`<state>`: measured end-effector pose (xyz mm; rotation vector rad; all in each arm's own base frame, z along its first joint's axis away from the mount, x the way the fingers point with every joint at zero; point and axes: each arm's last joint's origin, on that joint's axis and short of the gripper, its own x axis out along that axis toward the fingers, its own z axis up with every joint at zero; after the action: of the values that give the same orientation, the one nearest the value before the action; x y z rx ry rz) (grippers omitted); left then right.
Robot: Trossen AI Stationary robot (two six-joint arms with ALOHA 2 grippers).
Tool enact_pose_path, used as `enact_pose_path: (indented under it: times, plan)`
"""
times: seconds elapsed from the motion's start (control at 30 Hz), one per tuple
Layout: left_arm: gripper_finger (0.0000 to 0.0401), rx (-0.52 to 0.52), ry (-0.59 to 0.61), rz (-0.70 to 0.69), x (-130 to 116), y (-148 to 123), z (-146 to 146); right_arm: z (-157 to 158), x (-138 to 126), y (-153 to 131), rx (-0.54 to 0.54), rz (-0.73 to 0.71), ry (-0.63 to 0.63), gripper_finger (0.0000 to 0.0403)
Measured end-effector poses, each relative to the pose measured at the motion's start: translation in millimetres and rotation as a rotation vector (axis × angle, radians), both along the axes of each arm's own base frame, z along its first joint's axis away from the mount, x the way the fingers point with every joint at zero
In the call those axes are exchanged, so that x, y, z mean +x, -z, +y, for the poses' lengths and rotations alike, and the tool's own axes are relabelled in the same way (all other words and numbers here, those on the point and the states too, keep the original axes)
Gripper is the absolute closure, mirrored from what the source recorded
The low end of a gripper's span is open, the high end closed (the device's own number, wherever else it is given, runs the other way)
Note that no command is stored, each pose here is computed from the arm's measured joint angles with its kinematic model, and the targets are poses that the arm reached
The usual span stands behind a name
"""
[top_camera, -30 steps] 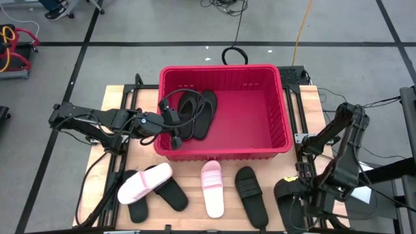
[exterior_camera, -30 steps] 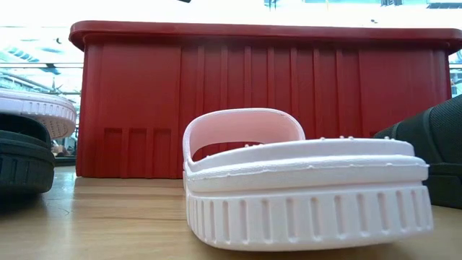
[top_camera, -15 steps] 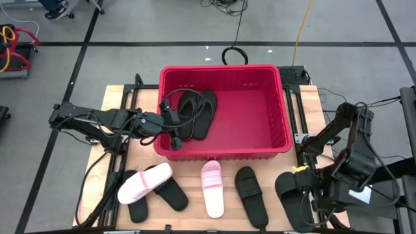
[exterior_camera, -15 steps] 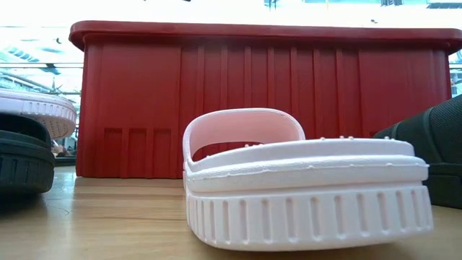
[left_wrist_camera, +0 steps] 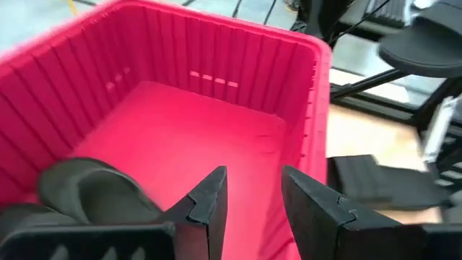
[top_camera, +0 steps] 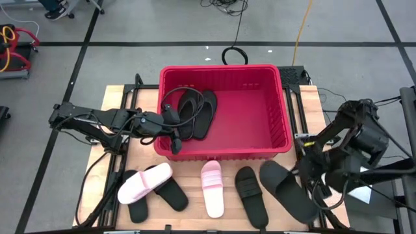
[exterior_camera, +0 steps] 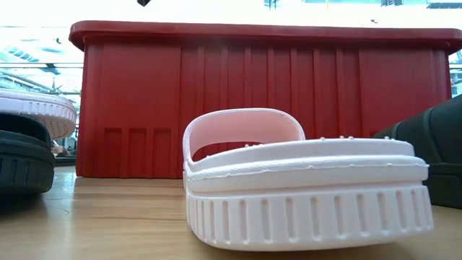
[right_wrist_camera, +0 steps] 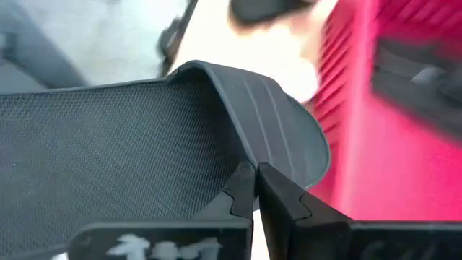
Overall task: Pick and place slides into bin
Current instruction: Put the black slide into the red bin
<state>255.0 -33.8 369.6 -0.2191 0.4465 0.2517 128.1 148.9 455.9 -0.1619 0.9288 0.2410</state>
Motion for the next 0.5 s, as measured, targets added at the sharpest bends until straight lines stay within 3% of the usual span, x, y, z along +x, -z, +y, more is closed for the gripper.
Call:
enact_pose_path:
  times: [0.23, 0.5]
  plan:
    - [0.0274, -0.191, 0.118, -0.168, 6.8, -14.6, -6.0, -15.0, 14.0, -4.6, -0.298, -0.146, -0.092, 0.0403]
    - [0.0274, -0.412, 0.279, -0.392, 29.3, -28.9, -9.7, -24.3, 41.0, 10.4, -0.655, -0.199, -0.137, 0.0403]
